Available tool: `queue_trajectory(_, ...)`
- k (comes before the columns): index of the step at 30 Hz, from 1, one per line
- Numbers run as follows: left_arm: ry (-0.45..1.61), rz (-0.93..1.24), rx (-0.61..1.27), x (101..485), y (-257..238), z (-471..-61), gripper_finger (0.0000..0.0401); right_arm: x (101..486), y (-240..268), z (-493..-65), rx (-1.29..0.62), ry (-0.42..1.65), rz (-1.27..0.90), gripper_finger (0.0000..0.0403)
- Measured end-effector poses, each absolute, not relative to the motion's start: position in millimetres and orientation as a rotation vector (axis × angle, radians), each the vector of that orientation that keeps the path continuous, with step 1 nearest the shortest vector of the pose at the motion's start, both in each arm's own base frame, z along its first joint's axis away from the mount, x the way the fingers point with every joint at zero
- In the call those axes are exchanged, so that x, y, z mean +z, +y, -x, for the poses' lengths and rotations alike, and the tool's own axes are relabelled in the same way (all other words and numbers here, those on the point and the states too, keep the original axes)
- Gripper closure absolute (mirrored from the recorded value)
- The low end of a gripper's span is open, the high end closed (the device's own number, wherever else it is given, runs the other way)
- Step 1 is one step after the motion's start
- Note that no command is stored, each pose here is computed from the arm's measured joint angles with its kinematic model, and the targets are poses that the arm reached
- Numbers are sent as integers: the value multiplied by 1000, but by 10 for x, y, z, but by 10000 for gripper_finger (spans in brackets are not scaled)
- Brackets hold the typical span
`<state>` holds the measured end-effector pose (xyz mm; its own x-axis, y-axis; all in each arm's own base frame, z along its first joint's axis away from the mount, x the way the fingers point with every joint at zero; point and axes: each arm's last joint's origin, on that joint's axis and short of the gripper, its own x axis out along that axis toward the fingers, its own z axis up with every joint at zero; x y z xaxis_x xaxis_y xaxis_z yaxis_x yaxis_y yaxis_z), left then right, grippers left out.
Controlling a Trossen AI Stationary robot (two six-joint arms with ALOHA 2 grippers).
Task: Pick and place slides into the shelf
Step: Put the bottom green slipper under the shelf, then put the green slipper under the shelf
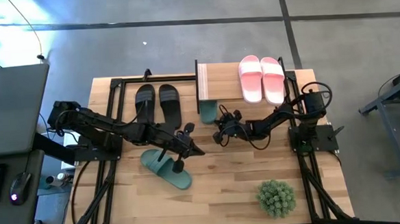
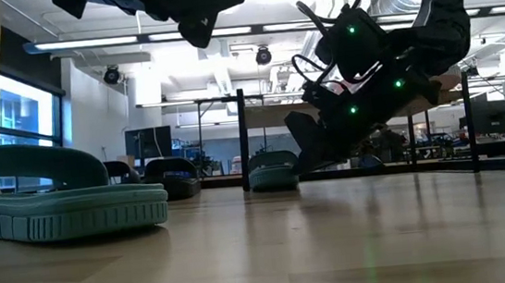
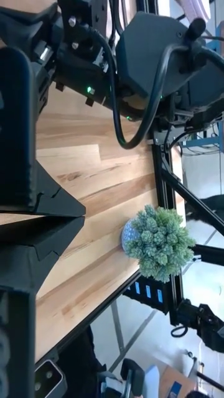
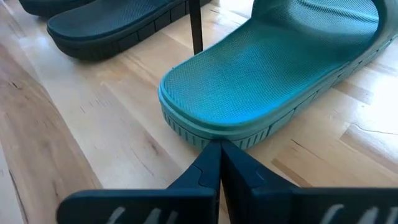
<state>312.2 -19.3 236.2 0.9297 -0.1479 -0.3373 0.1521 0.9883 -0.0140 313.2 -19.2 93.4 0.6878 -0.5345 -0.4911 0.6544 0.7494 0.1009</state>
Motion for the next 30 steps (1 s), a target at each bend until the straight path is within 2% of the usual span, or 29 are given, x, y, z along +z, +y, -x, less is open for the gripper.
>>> queue_trajectory(10, 352, -14, -147, 2355, -190, -3120, 401, 920, -85, -3112, -676, 478, -274, 403)
queue_trajectory(18, 361, -16, -147, 2347, -190, -3117, 401, 1075, 104, -3066, -612, 493, -282, 403)
queue_trajectory(23, 373, -18, -147, 2335, -189, -3113, 401, 1390, 261, -2971, -473, 507, -307, 403)
queue_trajectory(30, 374, -18, -148, 2335, -190, -3113, 401, 2129, 355, -2579, -427, 398, -258, 403)
